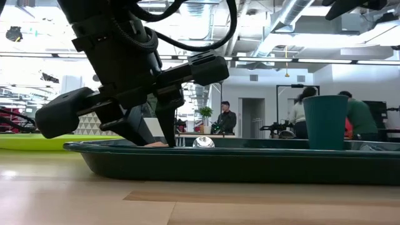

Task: Pick and place plate/cup/fork/spoon on tray
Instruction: Put the yellow fork to the left of the orange white spoon on the black tray, then put the green plate to the right of the orange white spoon on the black tray

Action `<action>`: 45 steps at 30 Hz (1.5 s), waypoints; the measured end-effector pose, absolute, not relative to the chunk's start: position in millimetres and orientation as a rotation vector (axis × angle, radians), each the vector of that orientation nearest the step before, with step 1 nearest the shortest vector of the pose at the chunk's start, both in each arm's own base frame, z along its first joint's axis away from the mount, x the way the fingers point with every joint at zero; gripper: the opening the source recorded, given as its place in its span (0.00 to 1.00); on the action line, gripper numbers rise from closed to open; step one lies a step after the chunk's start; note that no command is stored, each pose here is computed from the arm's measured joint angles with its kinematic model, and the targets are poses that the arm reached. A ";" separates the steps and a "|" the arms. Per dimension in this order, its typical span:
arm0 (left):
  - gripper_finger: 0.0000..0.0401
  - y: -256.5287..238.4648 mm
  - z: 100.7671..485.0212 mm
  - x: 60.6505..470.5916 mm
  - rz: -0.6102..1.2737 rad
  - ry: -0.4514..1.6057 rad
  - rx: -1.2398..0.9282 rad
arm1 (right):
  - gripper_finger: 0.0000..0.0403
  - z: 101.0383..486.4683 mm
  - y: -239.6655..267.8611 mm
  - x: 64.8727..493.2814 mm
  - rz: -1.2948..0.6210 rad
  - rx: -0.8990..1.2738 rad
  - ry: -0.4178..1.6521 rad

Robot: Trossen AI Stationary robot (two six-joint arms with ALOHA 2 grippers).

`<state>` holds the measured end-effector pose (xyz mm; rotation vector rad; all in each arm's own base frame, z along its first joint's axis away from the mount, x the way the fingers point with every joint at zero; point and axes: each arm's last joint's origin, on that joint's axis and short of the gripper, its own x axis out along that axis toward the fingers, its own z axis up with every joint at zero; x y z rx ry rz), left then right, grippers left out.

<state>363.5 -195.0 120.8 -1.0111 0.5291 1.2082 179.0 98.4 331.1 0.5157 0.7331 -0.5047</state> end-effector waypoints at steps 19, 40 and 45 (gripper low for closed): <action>0.30 -206.1 125.4 363.6 1.145 0.579 -0.972 | 0.44 331.0 98.4 179.1 -0.504 0.514 0.733; 0.57 -192.8 194.8 345.6 1.064 0.553 -0.843 | 0.44 333.3 100.0 182.1 -0.490 0.536 0.698; 0.57 -177.4 252.6 318.9 1.013 0.513 -0.737 | 0.44 334.0 100.6 183.1 -0.483 0.545 0.688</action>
